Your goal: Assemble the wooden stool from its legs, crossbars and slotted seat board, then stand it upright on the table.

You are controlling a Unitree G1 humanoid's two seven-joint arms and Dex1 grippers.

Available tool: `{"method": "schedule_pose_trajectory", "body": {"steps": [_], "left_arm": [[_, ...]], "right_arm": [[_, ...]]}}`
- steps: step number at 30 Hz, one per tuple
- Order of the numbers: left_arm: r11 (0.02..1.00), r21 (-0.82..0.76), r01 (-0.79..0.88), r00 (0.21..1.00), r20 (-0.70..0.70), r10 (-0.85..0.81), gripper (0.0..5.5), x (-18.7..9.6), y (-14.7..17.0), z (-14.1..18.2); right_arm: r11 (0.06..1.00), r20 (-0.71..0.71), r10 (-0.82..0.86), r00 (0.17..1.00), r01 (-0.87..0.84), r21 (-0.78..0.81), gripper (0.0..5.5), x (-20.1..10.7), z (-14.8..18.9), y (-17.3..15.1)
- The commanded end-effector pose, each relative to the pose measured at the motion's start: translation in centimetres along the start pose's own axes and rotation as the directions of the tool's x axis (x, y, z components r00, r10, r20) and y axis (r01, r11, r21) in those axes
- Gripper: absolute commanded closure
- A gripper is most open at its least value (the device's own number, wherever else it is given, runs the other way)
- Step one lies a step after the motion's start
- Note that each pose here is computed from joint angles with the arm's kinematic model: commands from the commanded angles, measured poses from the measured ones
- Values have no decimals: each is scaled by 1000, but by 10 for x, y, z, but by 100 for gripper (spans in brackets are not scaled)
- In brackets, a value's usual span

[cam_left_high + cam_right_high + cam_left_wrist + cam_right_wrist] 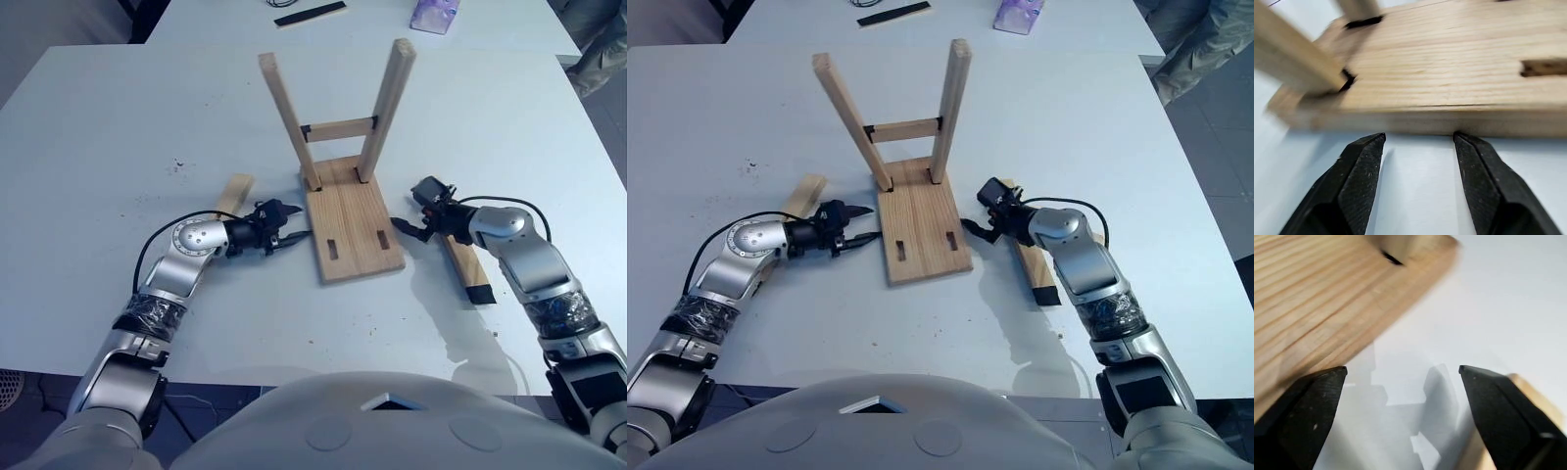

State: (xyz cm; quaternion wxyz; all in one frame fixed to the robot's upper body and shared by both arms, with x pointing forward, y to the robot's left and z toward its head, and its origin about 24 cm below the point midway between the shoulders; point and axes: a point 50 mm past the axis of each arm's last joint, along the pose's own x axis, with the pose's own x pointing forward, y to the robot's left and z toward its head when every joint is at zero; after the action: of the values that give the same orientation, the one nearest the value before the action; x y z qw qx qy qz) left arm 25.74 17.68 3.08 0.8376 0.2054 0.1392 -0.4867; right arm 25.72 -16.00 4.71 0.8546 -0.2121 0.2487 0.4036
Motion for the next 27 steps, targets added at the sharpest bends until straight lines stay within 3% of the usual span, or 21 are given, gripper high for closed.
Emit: {"method": "schedule_pose_trajectory", "body": {"steps": [1,9,15,19,22,27], "left_arm": [[1000,10,21,999,45,-21,289,11,-13,9],[999,-29,-17,999,27,18,289,-3,-31,0],[989,5,-146,988,-43,146,289,-20,-13,-14],[982,13,-189,982,12,189,289,-24,-1,1],[983,-2,-185,982,30,185,289,-26,-11,5],[977,-35,-210,977,20,211,289,-28,-24,2]], "right_arm": [[987,117,159,980,-158,-20,125,10,23,27],[993,111,104,988,-97,-64,125,3,22,17],[982,95,169,981,-159,-102,125,-15,19,21],[996,141,48,989,-38,-76,125,-45,30,-7],[996,142,-73,987,80,-43,125,-77,31,-41],[998,-62,-31,998,28,-50,125,-116,-13,-64]]}}
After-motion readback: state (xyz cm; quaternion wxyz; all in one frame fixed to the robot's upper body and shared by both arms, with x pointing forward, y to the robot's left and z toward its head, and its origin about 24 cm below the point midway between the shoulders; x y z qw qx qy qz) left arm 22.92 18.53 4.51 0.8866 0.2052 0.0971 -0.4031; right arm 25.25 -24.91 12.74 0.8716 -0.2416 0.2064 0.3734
